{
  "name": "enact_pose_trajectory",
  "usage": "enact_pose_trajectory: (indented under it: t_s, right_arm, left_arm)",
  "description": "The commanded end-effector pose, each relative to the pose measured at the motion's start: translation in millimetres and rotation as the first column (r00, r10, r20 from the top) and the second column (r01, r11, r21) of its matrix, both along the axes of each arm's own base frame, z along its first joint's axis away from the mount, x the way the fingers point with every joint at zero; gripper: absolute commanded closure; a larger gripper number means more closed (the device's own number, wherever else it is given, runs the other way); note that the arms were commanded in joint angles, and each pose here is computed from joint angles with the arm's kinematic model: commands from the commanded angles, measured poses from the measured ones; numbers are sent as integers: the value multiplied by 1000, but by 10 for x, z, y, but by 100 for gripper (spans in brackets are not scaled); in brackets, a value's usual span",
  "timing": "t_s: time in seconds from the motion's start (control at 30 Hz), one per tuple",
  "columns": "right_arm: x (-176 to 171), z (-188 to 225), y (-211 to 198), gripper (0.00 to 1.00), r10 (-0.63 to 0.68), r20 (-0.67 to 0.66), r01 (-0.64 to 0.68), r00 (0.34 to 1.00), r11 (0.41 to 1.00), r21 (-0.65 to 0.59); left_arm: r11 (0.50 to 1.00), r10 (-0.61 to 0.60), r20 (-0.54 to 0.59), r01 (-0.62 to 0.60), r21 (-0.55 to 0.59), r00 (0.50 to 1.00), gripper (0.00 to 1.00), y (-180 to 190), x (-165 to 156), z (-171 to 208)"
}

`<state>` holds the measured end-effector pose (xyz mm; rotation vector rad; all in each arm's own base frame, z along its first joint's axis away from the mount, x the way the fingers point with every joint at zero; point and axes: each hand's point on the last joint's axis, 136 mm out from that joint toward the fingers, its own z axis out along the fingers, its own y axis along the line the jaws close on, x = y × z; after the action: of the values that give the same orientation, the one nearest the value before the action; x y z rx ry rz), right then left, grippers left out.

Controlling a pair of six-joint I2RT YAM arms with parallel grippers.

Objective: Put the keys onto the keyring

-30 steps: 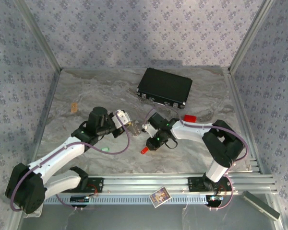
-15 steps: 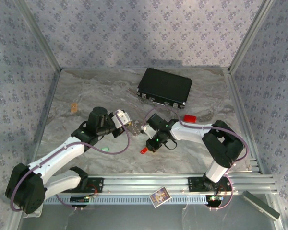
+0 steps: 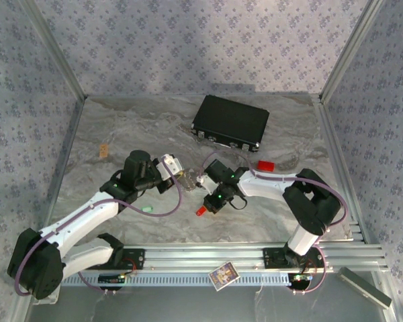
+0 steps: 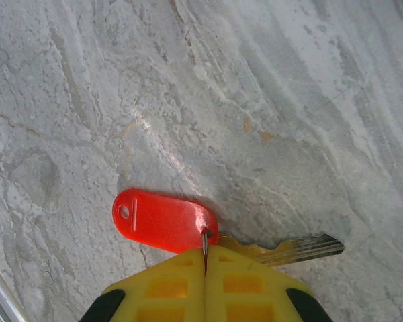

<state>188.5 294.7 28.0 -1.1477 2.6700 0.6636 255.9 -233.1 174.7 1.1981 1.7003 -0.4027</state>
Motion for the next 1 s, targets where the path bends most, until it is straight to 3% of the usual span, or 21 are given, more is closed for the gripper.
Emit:
enact_pose_trajectory:
  t_s: [0.0, 0.27, 0.43, 0.6, 0.97]
  right_arm:
    - [26, 76, 18, 100, 11, 36, -11, 999, 1000, -4]
    - [153, 450, -173, 100, -44, 273, 28, 961, 998, 59]
    - [397, 824, -377, 100, -186, 469, 140, 863, 981, 132]
    - [541, 1225, -486, 100, -300, 558, 189, 774, 950, 248]
    - [473, 1869, -393, 100, -201, 610, -7, 766, 947, 322]
  left_arm:
    - [1000, 1, 32, -1, -23, 999, 100, 3, -6, 119]
    - [999, -2, 40, 3, -33, 999, 100, 2, -21, 166]
    - [999, -13, 34, 15, -47, 999, 100, -22, -35, 192]
    - [998, -20, 23, 21, -60, 1000, 100, -36, -52, 208]
    - [994, -51, -2, 50, -98, 999, 100, -95, -113, 258]
